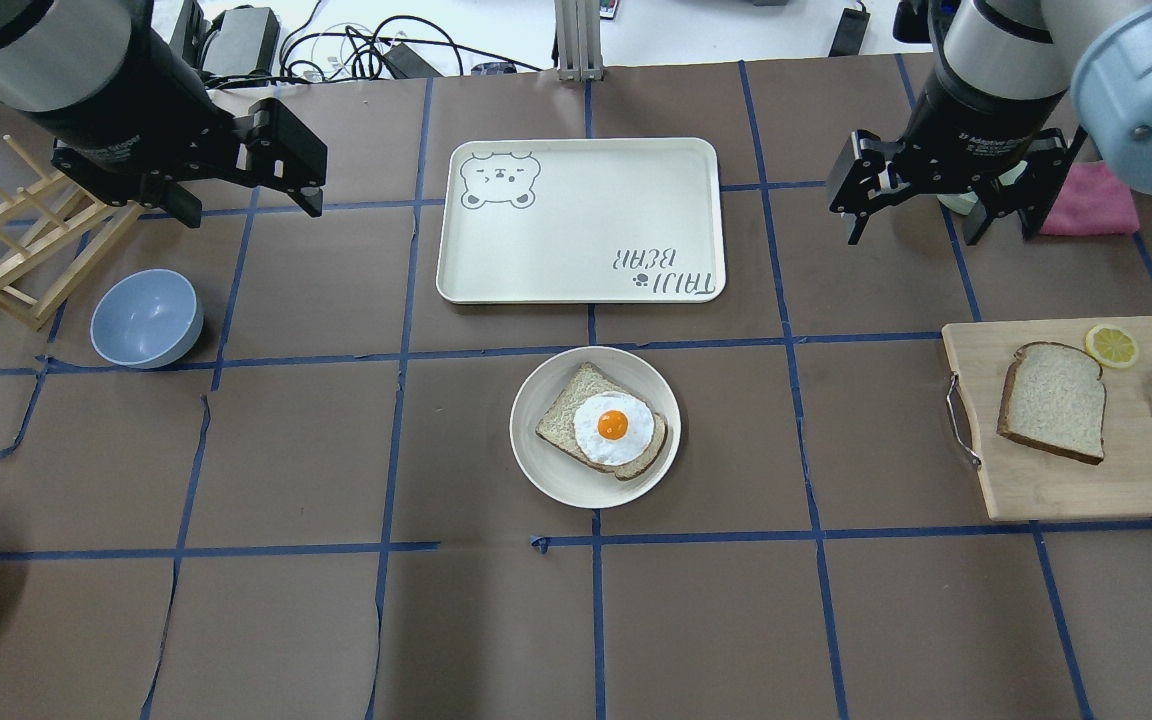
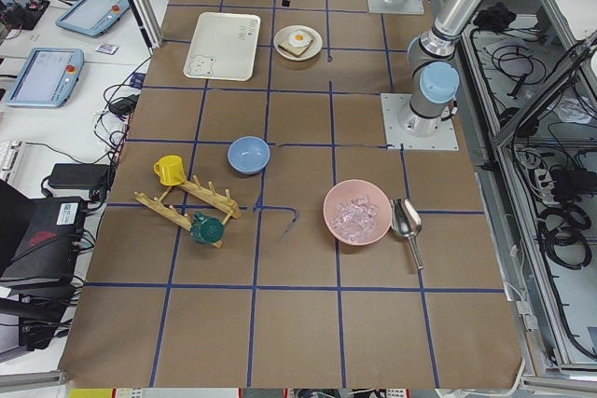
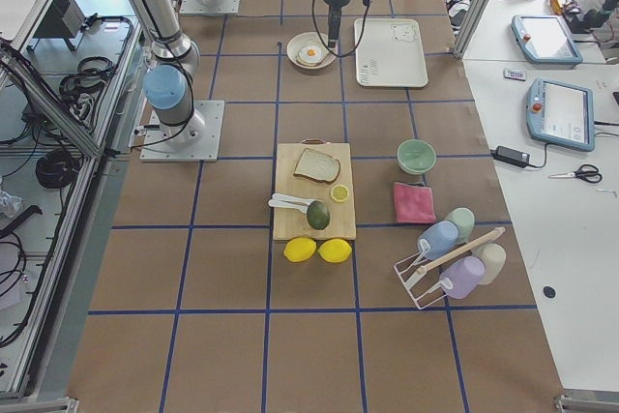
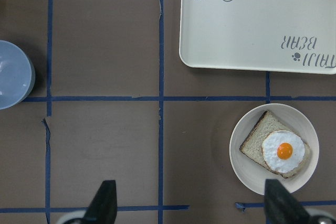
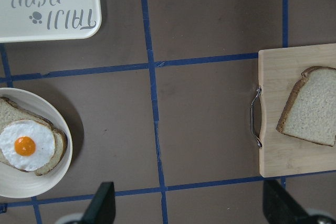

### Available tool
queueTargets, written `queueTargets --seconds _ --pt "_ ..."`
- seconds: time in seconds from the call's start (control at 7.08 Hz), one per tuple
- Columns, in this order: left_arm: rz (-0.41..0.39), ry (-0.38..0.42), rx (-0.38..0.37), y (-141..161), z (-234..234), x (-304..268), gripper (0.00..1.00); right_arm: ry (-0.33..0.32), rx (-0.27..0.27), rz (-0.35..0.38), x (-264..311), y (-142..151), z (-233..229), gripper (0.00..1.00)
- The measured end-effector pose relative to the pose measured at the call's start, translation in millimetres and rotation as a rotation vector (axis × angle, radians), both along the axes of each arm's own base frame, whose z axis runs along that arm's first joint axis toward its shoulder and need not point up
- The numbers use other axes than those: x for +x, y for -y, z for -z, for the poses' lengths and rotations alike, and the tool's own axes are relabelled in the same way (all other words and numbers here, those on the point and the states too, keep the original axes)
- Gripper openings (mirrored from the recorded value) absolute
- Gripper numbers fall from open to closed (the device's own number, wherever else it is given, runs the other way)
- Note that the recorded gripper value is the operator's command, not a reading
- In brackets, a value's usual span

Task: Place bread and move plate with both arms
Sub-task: 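Move the right gripper over the bread slice on the cutting board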

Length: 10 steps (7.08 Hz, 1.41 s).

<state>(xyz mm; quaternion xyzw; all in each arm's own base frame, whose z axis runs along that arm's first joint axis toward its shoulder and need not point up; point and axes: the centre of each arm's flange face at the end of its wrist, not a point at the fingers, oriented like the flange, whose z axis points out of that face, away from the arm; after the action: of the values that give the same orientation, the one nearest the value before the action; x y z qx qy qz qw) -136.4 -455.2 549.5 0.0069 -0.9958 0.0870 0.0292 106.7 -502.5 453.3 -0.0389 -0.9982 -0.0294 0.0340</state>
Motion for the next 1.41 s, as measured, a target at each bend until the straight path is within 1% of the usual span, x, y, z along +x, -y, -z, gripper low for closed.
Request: queueTargets --seconds 0.14,0.28,0.42,0.56,0.71,0.99,1.27,1.41 --pt "0.000 0.000 0.000 0.0 -0.1 0.1 1.00 -0.027 0.034 0.012 -9.6 4.7 17.9 1.00" --pt "0.000 0.000 0.000 0.0 -0.1 0.0 1.00 -0.039 0.065 0.050 -30.3 9.6 33.2 0.92" --pt "0.000 0.000 0.000 0.1 -0.2 0.1 1.00 -0.033 0.100 0.107 -62.8 14.7 53.0 0.91" --pt "0.000 0.000 0.000 0.1 -0.2 0.2 1.00 -0.029 0.116 0.154 -90.7 19.5 75.1 0.91" --pt "-0.001 0.000 0.000 0.1 0.0 0.3 1.00 -0.043 0.112 0.174 -107.9 24.9 96.8 0.91" --pt "-0.001 0.000 0.000 0.1 0.0 0.3 1.00 -0.080 0.117 0.204 -134.0 33.6 135.2 0.84" --pt "-0.001 0.000 0.000 0.1 0.0 0.3 1.00 -0.096 0.136 0.233 -154.6 43.3 165.7 0.64" --pt "-0.001 0.000 0.000 0.1 0.1 0.3 1.00 -0.101 0.155 0.248 -168.2 45.7 179.2 0.63"
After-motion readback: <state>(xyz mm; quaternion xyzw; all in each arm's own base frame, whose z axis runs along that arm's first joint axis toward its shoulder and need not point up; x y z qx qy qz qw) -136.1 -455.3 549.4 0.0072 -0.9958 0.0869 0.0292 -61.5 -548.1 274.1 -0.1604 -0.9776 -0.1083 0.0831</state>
